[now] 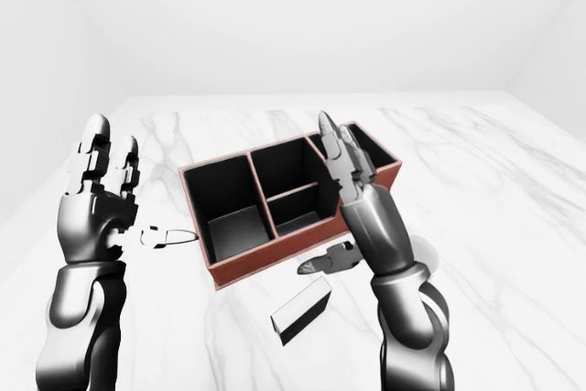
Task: Pick up the book and place it in the front compartment of the caddy.
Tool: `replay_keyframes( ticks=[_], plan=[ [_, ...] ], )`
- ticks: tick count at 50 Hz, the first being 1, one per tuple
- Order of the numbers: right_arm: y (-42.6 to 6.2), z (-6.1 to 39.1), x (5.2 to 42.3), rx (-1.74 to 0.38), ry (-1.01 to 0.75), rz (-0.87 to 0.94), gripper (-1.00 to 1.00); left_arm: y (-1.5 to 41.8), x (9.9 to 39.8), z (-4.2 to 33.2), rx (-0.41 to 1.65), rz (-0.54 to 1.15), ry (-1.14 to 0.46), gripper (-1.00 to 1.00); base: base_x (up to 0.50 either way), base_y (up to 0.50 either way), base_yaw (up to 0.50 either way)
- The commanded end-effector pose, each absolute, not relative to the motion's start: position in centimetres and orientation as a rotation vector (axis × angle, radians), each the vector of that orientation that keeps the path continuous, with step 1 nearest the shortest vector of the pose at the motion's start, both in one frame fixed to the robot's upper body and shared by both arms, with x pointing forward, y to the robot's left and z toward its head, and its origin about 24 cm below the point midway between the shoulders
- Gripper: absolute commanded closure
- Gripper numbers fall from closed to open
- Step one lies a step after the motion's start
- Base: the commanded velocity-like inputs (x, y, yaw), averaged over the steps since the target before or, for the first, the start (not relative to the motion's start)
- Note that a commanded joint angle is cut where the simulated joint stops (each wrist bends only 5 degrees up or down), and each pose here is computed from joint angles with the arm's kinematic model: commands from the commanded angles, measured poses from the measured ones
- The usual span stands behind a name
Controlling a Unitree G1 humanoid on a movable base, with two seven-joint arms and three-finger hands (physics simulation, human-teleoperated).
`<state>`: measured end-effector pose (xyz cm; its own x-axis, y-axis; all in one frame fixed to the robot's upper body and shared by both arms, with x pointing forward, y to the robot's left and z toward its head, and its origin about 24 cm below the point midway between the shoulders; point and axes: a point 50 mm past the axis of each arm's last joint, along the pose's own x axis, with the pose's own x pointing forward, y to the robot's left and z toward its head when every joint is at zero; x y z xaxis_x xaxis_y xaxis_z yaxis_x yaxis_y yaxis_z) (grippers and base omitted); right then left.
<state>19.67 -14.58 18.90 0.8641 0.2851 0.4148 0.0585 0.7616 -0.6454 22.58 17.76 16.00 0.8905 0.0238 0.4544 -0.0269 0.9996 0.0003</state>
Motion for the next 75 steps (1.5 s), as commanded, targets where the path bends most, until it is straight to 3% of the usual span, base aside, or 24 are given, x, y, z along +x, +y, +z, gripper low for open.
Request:
replay_keyframes(
  ticks=[1,27,75],
  plan=[
    [-14.7,18.7,19.2,-0.78,-0.48,0.132,-1.0,17.8,22.6,16.0,0.007,0.029,-0.472,-1.0,0.0,0.0,0.0],
    [-14.2,19.5,17.7,-0.893,-0.477,0.127,-1.0,17.9,22.8,15.8,0.008,0.03,-0.461,-1.0,0.0,0.0,0.0],
    [-14.2,15.1,16.8,-0.967,-0.264,0.158,-1.0,17.9,22.9,15.7,0.008,0.032,-0.456,-1.0,0.0,0.0,0.0]
  ],
)
